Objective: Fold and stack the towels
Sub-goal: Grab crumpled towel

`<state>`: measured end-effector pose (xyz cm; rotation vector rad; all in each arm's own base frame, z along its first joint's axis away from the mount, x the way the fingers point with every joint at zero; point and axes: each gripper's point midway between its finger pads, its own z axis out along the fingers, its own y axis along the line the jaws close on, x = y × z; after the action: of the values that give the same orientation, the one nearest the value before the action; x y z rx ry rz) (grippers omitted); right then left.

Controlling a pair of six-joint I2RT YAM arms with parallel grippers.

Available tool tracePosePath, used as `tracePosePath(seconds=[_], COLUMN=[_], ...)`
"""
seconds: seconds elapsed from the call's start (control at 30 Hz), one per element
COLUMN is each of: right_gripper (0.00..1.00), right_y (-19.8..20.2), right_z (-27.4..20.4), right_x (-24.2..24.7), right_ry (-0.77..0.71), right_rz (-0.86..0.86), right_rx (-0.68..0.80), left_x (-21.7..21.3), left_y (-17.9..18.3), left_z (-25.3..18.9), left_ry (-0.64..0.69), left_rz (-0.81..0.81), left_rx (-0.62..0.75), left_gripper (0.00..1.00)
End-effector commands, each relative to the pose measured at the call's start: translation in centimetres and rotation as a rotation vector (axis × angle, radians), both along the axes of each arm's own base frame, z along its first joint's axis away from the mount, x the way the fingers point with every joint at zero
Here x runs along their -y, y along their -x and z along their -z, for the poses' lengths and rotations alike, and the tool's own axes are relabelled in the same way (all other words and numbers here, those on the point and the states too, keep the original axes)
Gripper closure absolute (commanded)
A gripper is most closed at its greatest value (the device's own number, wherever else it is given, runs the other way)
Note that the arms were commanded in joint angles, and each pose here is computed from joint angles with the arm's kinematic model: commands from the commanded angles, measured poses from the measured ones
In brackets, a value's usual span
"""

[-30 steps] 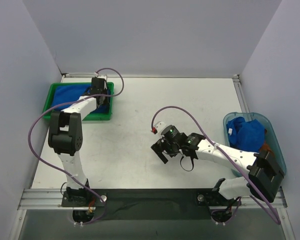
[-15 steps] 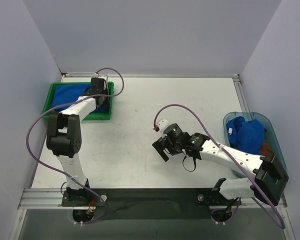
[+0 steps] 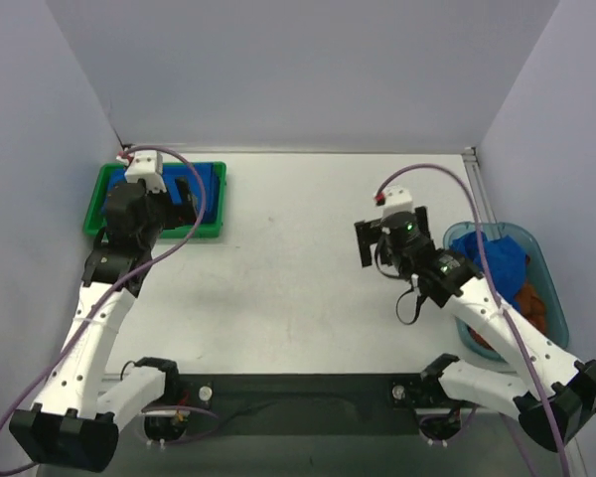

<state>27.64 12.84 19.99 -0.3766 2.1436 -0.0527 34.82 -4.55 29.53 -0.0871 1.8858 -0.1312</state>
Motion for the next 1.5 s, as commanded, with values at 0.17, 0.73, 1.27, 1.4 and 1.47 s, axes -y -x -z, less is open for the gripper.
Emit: tracePosePath(seconds=[0.17,0.73,1.27,1.4,1.47], right_gripper=[0.0,0.43,1.0,1.0,1.0], right_y=[-0.9,-3.9,-8.1,-11.5,-13.4], right_z=[-1.4,10.1,-9.8,-19.8,-23.5], right_x=[13.1,22.3,19.7,14.3,12.1], right_ry=[-0.102,-0.208,-0.26,-0.346,-0.388], right_rz=[0.597,1.035,0.74,0.491,0.397], right_rx=[0.027,-0.257,0.205,0.377,0.429], left_x=[1.6,4.8,5.0,5.0,5.1], left_y=[9.6,12.0,11.9,11.9,11.8], left_z=[6.9,8.7,9.0,9.1,9.3], left_ry=[0.028,0.064,0.061,0.06,0.06], left_rz=[0.117,0.266,0.274,0.273,0.278], left_rx=[-0.078,-0.01,-0.018,-0.025,-0.032], left_gripper=[0.03,0.03,0.03,0.03,0.03])
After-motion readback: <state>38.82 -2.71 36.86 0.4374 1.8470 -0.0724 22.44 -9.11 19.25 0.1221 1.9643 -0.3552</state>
